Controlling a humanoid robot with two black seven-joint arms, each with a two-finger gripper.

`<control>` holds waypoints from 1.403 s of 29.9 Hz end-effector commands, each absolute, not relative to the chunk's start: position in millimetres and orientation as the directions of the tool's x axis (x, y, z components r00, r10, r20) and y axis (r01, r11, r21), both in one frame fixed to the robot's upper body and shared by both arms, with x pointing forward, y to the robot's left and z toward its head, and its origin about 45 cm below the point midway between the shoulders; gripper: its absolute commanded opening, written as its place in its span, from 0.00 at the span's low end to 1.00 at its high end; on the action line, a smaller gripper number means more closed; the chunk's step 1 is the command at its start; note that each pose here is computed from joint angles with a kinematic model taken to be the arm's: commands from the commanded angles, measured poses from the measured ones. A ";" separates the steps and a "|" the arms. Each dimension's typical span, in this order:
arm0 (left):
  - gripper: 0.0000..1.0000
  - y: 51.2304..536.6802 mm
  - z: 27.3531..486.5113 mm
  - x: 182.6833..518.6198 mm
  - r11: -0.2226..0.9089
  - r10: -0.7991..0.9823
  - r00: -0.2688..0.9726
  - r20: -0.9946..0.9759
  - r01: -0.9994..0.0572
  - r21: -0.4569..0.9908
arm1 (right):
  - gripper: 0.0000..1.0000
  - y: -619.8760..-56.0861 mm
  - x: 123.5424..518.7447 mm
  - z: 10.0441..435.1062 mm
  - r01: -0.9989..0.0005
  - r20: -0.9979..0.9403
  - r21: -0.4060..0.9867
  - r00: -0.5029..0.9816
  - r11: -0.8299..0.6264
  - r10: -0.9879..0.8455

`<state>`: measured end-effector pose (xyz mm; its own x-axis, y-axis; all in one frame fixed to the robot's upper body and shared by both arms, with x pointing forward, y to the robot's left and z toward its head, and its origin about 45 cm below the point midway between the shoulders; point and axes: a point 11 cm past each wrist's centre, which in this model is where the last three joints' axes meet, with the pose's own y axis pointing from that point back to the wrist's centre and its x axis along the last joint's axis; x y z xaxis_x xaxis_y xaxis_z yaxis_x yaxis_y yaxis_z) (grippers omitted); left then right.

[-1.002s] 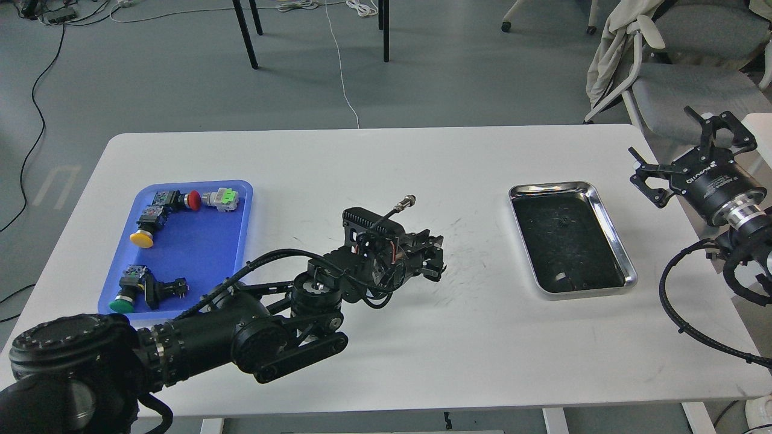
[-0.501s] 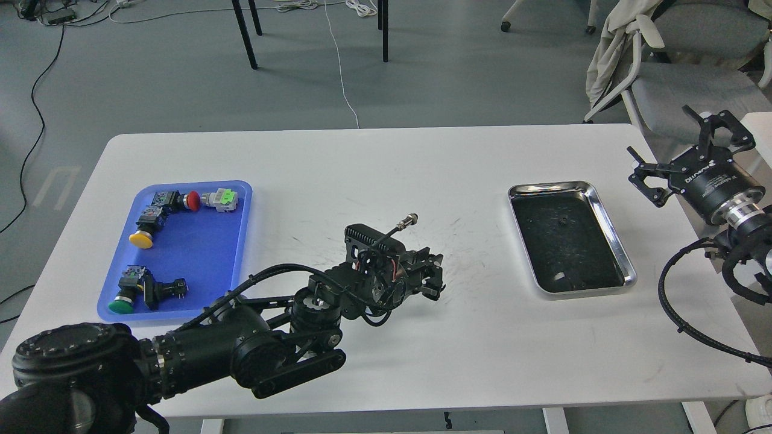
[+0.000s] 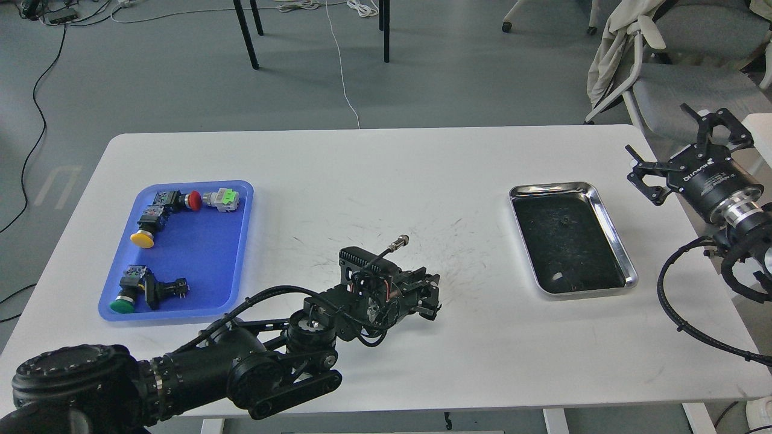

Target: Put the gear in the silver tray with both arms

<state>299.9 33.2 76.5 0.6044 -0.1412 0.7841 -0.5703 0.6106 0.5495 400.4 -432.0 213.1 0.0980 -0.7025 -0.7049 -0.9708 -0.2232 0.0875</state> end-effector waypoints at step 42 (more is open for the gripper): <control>0.98 348.4 320.0 472.8 -0.078 0.996 -0.074 0.050 -0.994 0.081 | 0.96 -222.5 439.6 291.1 -0.633 0.057 0.434 0.729 -0.641 -0.682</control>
<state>479.6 322.4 325.1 -0.0323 0.9924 0.1189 -0.9972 -0.0400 0.0625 444.1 -256.7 299.6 0.6370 -0.7683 -0.0624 -0.7094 -0.6159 0.3426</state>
